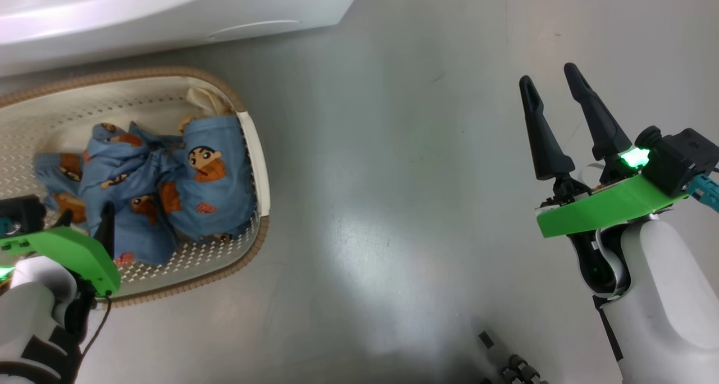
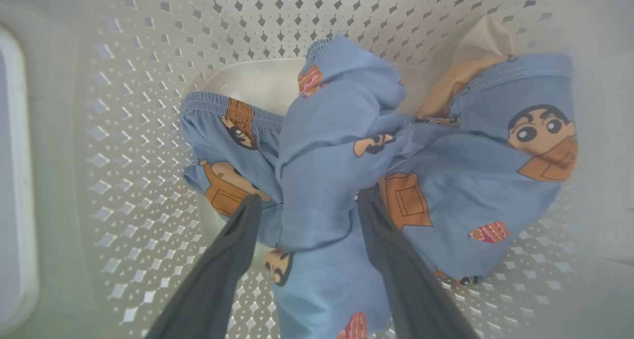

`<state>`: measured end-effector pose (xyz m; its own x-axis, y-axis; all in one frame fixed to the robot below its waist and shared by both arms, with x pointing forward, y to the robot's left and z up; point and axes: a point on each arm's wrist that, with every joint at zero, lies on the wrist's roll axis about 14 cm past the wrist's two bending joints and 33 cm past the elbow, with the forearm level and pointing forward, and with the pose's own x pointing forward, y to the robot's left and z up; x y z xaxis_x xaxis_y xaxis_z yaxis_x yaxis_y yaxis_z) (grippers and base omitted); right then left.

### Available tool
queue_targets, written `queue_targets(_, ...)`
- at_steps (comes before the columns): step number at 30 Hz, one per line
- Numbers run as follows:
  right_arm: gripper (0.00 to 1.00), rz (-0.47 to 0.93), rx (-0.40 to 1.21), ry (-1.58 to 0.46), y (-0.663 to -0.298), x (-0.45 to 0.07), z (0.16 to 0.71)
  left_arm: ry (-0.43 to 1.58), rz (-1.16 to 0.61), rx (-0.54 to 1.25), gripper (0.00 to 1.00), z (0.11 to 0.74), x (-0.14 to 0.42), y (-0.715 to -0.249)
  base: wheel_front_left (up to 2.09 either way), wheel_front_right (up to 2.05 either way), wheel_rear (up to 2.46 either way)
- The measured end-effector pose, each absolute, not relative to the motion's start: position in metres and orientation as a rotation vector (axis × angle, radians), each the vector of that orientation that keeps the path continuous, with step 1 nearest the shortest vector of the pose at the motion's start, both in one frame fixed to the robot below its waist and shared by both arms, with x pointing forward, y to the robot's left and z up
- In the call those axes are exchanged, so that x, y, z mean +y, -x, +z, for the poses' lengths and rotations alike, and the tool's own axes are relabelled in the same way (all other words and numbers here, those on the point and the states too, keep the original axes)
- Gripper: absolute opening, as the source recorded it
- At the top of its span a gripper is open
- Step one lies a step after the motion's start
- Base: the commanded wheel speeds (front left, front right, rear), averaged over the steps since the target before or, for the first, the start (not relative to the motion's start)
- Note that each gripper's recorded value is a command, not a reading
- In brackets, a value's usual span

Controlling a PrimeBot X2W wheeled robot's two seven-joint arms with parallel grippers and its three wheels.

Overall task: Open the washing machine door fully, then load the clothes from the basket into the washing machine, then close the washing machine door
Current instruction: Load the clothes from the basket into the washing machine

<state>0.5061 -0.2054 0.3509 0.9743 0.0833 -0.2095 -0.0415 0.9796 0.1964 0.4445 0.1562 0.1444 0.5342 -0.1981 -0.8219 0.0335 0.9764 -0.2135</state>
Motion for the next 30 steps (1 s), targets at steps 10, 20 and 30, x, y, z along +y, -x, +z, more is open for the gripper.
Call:
queue_targets(10,1.00,0.059,0.234,-0.181,-0.505,-0.209,0.342,0.176,-0.159,1.045,1.00,0.129,0.150,-0.446,0.00,0.00,0.00)
queue_targets(20,1.00,0.062,0.251,-0.173,-0.504,-0.209,0.334,0.177,-0.191,1.072,0.00,0.119,0.140,-0.447,0.00,0.00,0.00)
queue_targets(30,1.00,0.083,0.201,-0.185,-0.510,-0.201,0.354,0.251,-0.148,0.957,0.00,0.149,0.140,-0.469,0.00,0.00,0.00)
